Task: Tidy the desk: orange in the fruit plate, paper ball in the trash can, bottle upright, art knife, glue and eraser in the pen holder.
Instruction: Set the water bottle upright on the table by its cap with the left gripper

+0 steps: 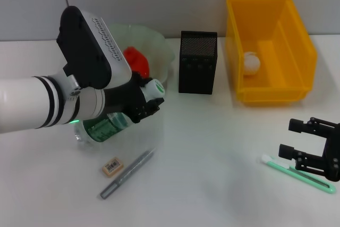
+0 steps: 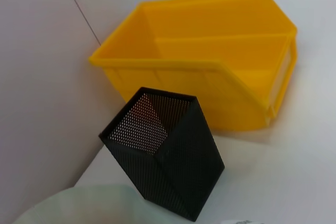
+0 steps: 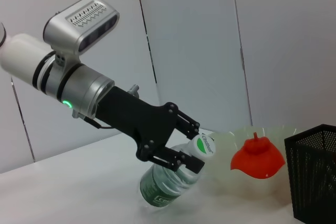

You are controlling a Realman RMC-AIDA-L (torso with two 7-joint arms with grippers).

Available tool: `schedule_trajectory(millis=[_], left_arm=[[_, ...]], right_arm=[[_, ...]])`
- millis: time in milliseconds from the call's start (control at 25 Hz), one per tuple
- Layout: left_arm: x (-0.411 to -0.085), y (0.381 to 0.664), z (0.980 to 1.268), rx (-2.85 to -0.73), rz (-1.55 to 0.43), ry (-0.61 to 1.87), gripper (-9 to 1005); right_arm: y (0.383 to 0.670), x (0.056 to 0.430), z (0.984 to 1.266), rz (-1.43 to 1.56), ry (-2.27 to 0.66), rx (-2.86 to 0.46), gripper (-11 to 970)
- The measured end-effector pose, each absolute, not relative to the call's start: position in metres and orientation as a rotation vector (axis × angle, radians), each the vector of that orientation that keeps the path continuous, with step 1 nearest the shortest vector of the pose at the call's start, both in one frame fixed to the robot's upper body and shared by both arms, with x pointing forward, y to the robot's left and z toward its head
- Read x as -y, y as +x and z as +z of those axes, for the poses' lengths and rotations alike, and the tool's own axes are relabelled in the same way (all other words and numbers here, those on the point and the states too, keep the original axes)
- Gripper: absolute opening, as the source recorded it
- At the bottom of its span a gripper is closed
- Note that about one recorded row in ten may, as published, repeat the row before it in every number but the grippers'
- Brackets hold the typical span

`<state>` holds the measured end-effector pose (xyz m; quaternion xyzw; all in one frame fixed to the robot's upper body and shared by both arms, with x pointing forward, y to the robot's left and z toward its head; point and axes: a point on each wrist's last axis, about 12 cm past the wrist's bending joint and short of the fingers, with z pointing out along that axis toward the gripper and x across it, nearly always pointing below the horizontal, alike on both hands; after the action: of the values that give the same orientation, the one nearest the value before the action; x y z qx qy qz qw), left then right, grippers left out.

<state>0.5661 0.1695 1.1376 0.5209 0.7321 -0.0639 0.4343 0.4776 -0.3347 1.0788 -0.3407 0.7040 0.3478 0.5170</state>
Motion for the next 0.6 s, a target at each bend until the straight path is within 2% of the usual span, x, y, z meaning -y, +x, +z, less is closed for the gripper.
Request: schedule_trajectory(millis=[600], left_arm=[[-0.178,0.562,1.152,-1.844,-0.183,1.163,447]], right_arm=[[0.48,0.334,1.08,0.834,-0.822,-1.686,695]])
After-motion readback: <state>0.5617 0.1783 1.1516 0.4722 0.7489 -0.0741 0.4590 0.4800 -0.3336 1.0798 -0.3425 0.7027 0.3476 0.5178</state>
